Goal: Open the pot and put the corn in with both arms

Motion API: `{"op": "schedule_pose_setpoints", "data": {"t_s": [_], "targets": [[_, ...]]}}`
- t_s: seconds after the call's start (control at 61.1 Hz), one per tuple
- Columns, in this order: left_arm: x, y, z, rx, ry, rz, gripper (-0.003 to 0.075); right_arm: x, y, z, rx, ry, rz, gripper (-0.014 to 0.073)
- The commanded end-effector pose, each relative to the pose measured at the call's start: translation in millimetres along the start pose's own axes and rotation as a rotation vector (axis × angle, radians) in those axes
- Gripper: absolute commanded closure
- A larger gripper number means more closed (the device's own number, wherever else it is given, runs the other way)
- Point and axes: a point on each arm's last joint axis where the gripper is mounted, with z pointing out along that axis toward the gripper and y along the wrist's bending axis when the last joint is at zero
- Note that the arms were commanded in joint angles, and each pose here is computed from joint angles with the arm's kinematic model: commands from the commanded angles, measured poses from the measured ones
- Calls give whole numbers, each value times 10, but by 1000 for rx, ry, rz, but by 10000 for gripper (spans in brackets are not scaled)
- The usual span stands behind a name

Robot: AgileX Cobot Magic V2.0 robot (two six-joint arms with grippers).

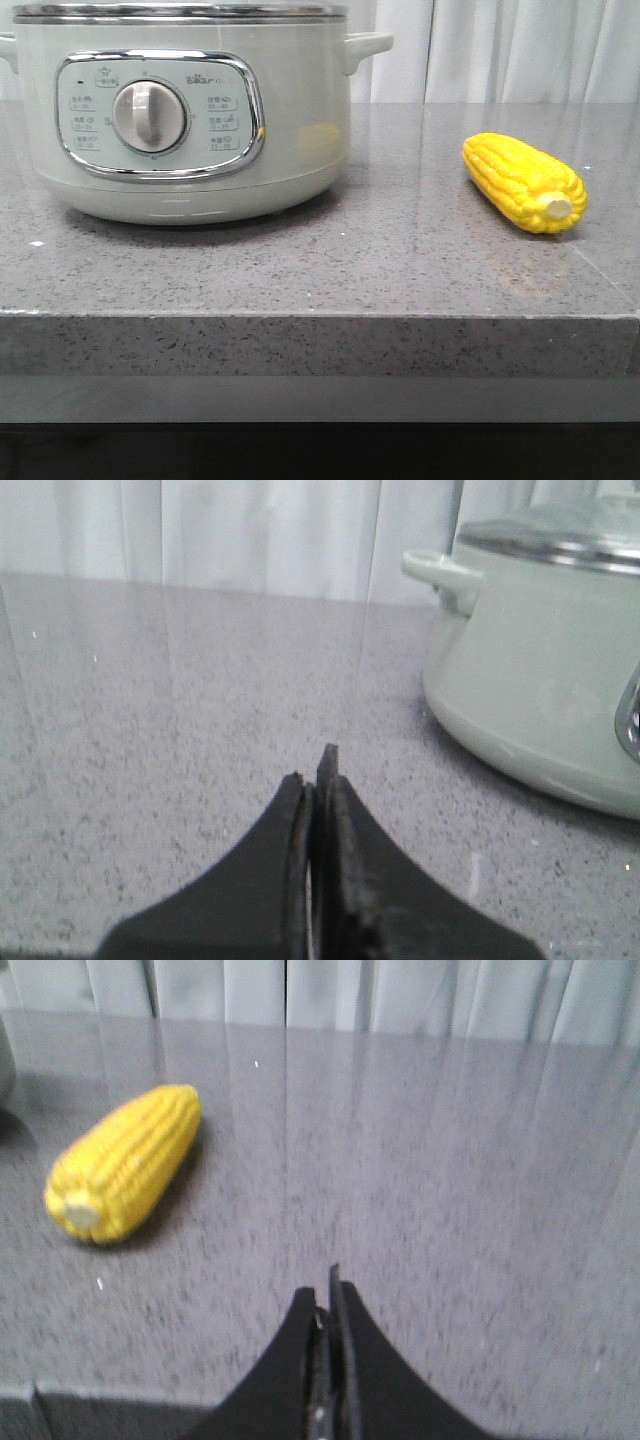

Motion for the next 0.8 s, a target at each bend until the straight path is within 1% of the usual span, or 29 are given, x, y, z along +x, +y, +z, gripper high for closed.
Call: {"op": "schedule_pose_setpoints", "data": {"t_s": [0.0, 0.082, 0.164, 0.229, 0.278, 0.344, 0.442, 0.606, 0.638, 0.671, 0.704, 0.736, 0.753, 0.769, 0.786], "targets": [[-369, 5, -54, -8, -148, 3, 739, -480, -3, -107, 12, -162, -11, 656], [-609, -1, -39, -3, -121, 3, 738, -751, 2, -115, 9, -172, -13, 656], [-915, -4, 29, -1, -108, 3, 739, -1019, 0, -43, 10, -166, -13, 656], [-1155, -7, 132, 1, -80, 3, 739, -1252, -3, 72, 10, -148, -12, 656], [-1330, -7, 213, 2, -74, 4, 739, -1372, -6, 165, 10, -130, -12, 656], [-1490, -7, 335, 3, -62, 2, 739, -1505, -9, 281, 10, -111, -11, 656], [-1615, -6, 477, 3, -43, 1, 738, -1591, -13, 445, 9, -71, -10, 656], [-1619, -5, 569, 2, -19, 1, 733, -1591, -15, 502, 9, -53, -9, 643], [-1617, -5, 573, 2, -17, 1, 717, -1591, -15, 502, 9, -53, -9, 622], [-1616, -5, 575, 2, -16, 1, 683, -1591, -15, 502, 9, -53, -9, 587], [-1616, -5, 575, 2, -16, 1, 632, -1591, -15, 502, 9, -53, -9, 535], [-1616, -5, 575, 2, -16, 1, 563, -1591, -15, 502, 9, -53, -9, 469], [-1616, -5, 575, 2, -16, 1, 514, -1591, -15, 502, 9, -53, -9, 439], [-1616, -5, 575, 2, -16, 1, 478, -1591, -15, 502, 9, -53, -9, 391], [-1615, -5, 575, 2, -15, 1, 422, -1591, -15, 502, 9, -53, -9, 357]]}}
